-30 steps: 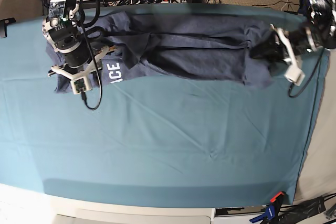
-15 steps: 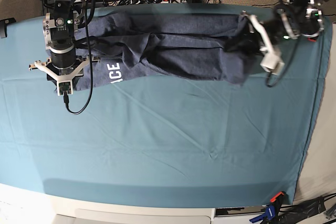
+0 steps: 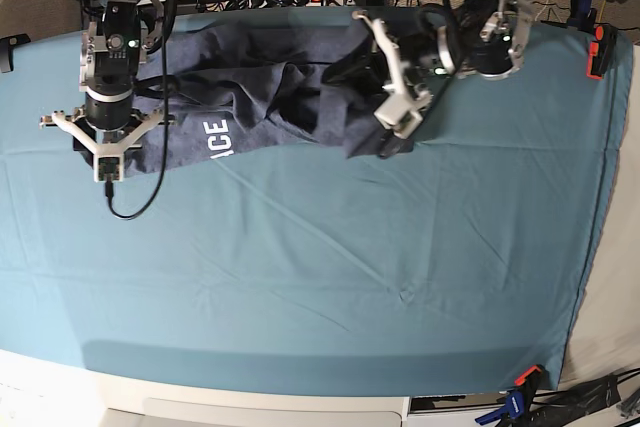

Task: Fold the T-shirt properly
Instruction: 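Drag the hem end with the left gripper toward the right gripper, then lower the hem end onto the shirt middle and open the left gripper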

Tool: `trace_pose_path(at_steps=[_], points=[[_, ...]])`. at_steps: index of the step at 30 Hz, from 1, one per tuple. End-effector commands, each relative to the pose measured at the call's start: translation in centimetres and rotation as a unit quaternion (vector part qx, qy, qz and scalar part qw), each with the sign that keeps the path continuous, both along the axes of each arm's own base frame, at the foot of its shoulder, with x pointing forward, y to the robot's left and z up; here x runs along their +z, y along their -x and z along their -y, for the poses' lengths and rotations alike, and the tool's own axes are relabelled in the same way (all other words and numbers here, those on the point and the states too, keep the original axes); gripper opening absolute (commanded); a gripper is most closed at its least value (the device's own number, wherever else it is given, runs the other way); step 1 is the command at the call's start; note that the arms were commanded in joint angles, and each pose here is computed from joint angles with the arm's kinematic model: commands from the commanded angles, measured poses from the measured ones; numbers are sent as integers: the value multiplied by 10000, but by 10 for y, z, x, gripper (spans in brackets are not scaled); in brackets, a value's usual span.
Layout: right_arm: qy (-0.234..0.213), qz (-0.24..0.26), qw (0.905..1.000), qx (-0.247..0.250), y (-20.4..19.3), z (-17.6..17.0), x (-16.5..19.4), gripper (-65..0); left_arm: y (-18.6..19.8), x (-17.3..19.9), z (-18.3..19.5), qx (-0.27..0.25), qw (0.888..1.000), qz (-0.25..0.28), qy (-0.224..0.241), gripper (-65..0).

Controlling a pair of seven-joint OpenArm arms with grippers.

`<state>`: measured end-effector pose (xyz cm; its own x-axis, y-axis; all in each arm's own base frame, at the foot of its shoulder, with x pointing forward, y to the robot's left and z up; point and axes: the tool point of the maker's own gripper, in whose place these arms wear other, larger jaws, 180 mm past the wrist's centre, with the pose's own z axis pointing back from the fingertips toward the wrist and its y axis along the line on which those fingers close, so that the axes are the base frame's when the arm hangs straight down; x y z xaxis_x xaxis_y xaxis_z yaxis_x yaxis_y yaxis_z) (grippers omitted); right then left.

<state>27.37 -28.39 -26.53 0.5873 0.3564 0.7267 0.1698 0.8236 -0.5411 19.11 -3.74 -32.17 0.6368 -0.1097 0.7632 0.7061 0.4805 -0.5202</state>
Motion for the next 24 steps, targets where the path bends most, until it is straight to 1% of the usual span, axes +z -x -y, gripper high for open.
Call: trace_pose_path(at_steps=[1, 4, 8, 11, 14, 18, 24], points=[[148, 254, 9996, -47, -3, 7, 16, -493, -5, 15, 5, 34, 9995, 213, 241, -650], [192, 315, 9990, -263, 2, 22, 21, -493, -7, 16, 7, 57, 9992, 283, 272, -650], [119, 393, 9975, -571, 10, 44, 25, -493, -13, 20, 12, 105, 9988, 394, 285, -650], [52, 342, 9962, -799, 16, 59, 20, -493, -21, 25, 14, 150, 9981, 534, 280, -650], [-20, 177, 9954, -943, 21, 70, 5, -493, -24, 28, 16, 157, 9977, 582, 313, -650], [-49, 32, 9952, -980, 22, 75, -8, -493, -25, 30, 17, 181, 9974, 595, 362, -650], [-44, 53, 9953, -963, 21, 75, -8, -493, -26, 33, 24, 223, 9970, 617, 417, -650]])
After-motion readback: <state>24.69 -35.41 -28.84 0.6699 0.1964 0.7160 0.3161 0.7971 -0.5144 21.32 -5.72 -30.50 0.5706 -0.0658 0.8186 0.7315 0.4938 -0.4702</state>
